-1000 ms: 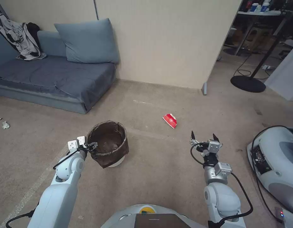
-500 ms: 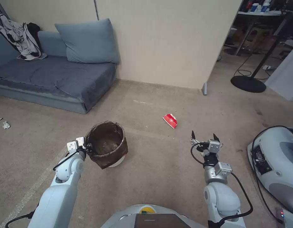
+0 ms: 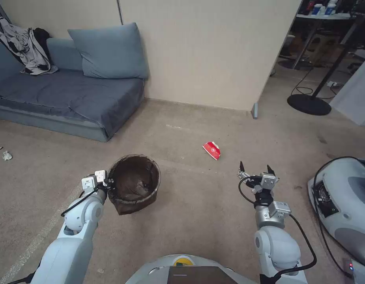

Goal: Pick up the trash bin, then pick up the garbage from the floor and place it into the trash bin.

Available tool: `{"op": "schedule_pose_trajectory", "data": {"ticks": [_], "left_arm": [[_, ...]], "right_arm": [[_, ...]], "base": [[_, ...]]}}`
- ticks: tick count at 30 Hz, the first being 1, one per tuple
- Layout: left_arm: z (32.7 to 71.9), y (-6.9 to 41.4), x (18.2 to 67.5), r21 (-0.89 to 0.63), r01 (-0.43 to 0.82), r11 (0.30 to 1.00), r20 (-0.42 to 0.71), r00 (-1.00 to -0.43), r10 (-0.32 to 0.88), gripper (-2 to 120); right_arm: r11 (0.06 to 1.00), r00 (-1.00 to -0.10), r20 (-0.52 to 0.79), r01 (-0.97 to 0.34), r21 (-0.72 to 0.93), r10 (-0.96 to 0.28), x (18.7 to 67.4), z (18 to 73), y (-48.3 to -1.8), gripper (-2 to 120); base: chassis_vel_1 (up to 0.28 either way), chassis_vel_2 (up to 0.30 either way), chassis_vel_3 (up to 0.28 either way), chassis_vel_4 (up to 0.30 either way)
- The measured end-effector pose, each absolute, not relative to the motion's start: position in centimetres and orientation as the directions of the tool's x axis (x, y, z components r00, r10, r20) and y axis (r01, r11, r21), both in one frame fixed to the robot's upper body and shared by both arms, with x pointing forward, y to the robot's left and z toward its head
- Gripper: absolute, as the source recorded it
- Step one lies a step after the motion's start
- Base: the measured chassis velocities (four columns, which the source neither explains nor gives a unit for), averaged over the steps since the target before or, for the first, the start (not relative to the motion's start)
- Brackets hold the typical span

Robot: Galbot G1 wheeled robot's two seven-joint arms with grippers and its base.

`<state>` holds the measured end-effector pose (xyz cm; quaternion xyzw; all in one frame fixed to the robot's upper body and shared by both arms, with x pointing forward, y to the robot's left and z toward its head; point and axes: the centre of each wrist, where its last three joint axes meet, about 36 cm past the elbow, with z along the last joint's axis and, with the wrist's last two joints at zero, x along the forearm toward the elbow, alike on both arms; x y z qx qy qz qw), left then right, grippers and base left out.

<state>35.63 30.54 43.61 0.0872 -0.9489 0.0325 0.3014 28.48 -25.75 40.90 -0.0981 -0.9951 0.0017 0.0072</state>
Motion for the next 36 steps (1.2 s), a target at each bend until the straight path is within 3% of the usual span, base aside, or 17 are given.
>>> {"op": "schedule_pose_trajectory", "data": {"ticks": [5,13,36], "left_arm": [[47.3,29.2,33.3,-0.016,-0.136,0.991,0.494,-0.862,-0.111,3],[50.4,28.0,31.5,-0.024,-0.118,0.993,0.415,-0.905,-0.098,3],[50.5,27.7,31.4,-0.016,-0.119,0.993,0.407,-0.908,-0.103,3]], "right_arm": [[0.979,-0.979,0.004,0.205,0.000,0.205,28.5,41.6,-25.9,100],[0.979,-0.979,-0.008,0.205,0.003,0.205,28.5,42.3,-25.9,100],[0.976,-0.976,-0.018,0.217,0.002,0.217,28.4,42.7,-26.0,100]], "base": [[0.000,0.000,0.000,0.000],[0.000,0.000,0.000,0.000],[0.000,0.000,0.000,0.000]]}}
